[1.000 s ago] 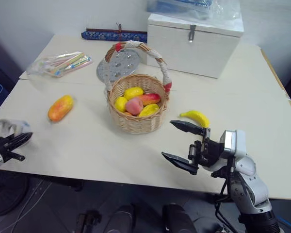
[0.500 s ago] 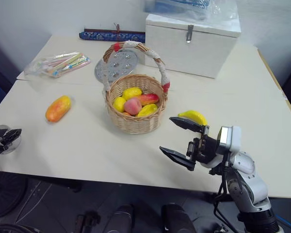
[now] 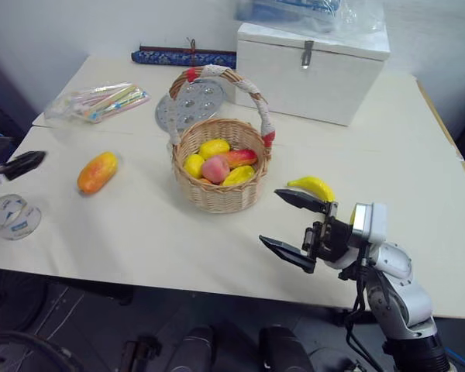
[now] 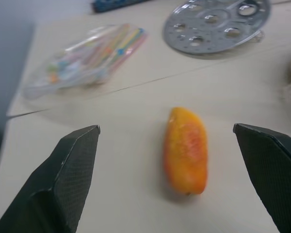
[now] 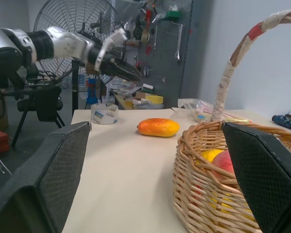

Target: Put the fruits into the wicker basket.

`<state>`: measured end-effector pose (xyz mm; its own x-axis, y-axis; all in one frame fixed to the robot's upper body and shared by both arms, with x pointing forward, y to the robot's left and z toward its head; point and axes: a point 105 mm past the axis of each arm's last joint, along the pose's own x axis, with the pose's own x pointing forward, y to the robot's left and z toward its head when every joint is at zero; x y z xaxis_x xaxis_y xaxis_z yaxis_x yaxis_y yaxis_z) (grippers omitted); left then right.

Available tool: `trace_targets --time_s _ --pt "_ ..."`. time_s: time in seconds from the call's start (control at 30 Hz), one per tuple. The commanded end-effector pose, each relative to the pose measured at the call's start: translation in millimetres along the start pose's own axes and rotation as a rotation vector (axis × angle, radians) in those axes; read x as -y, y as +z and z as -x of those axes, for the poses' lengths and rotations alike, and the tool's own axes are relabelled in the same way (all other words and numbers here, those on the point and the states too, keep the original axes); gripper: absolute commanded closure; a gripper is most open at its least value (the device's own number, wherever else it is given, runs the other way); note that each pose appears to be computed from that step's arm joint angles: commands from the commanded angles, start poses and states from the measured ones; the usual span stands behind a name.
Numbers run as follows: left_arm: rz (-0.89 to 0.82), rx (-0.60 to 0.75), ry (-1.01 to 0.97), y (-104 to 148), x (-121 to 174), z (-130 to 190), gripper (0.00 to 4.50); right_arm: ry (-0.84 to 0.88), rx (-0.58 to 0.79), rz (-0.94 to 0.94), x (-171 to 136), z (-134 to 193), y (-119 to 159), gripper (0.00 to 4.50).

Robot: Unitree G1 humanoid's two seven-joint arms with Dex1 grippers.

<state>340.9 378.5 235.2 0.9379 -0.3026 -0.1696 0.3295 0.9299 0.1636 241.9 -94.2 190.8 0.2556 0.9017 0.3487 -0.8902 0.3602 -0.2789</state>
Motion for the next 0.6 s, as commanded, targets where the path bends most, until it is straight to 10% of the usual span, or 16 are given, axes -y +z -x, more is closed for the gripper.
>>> trace_targets --time_s 0.03,0.43,0.6 --pt "0.025 -0.086 0.086 -23.3 -6.8 -23.9 0.03 0.004 0.036 0.043 2.6 -2.1 7.7 0.0" --pt "0.122 -0.23 0.104 -69.5 11.6 -65.2 0.03 -0.057 0.035 0.087 3.4 -5.1 18.5 0.0" --pt "0.117 -0.235 0.16 -67.5 2.0 -59.7 1.22 -0.081 0.036 0.095 3.8 -5.9 24.4 0.0"
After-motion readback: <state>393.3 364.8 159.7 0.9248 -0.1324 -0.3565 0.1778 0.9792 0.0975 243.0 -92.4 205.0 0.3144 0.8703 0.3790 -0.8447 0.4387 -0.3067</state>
